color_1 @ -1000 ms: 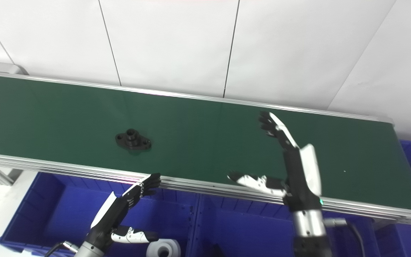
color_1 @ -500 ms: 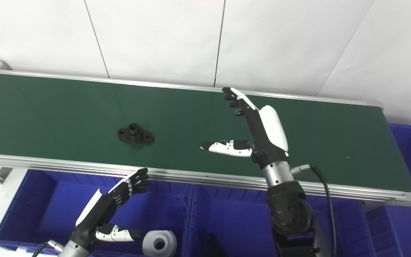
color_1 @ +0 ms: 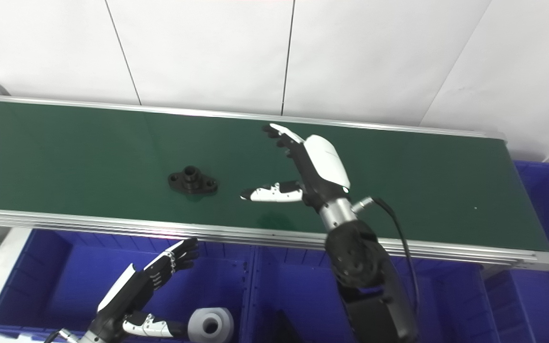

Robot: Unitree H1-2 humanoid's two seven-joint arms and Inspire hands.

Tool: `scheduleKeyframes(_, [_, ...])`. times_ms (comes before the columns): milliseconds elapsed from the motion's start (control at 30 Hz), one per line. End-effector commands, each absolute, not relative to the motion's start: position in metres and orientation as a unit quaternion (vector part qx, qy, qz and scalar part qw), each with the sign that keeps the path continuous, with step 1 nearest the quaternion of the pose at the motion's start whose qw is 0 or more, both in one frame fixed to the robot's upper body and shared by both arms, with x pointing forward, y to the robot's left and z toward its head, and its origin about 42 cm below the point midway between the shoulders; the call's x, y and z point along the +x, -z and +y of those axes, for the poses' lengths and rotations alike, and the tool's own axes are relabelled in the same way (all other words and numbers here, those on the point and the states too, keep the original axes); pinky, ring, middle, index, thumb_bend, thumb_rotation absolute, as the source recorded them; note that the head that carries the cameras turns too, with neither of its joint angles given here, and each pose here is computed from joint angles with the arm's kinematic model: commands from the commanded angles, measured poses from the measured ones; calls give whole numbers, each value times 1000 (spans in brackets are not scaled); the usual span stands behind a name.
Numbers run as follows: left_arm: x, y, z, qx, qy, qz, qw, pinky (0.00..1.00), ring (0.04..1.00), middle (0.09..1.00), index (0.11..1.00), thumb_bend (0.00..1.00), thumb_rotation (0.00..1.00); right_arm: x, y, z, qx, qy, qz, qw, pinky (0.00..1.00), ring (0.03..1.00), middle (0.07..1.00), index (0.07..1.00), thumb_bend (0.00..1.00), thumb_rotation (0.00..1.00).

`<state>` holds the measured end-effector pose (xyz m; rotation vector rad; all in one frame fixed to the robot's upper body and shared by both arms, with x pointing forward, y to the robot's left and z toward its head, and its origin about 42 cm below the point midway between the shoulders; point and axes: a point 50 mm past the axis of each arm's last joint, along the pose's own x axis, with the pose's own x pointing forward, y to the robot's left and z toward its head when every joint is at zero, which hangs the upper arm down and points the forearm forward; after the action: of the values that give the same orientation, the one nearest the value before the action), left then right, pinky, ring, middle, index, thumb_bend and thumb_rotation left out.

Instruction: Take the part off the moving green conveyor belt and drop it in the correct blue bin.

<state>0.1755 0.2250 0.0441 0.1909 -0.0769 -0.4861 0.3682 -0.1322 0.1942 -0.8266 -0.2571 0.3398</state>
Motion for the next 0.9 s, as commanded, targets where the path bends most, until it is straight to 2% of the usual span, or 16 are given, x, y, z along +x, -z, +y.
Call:
scheduleKeyframes(0, [180,-50,221,97,247,-63,962,879,924,943,922,838,462,380,-212,-122,-409,-160,-145,887,681,778,818,838,838,387])
scheduleKeyframes(300, [183,-47,215,111,246,-64,961,884,935,949,931,852,484,408,-209,-107,-449,-184,-127,865,660,753,784,809,854,365])
scheduleKeyframes(533, [185,-47,210,120,243,-68,960,866,929,948,934,876,535,424,-207,-96,-480,-208,-117,844,672,772,797,817,842,367])
scheduleKeyframes(867, [185,-45,205,125,244,-70,959,870,933,955,945,869,551,431,-196,-80,-513,-233,-109,819,708,786,807,816,829,326])
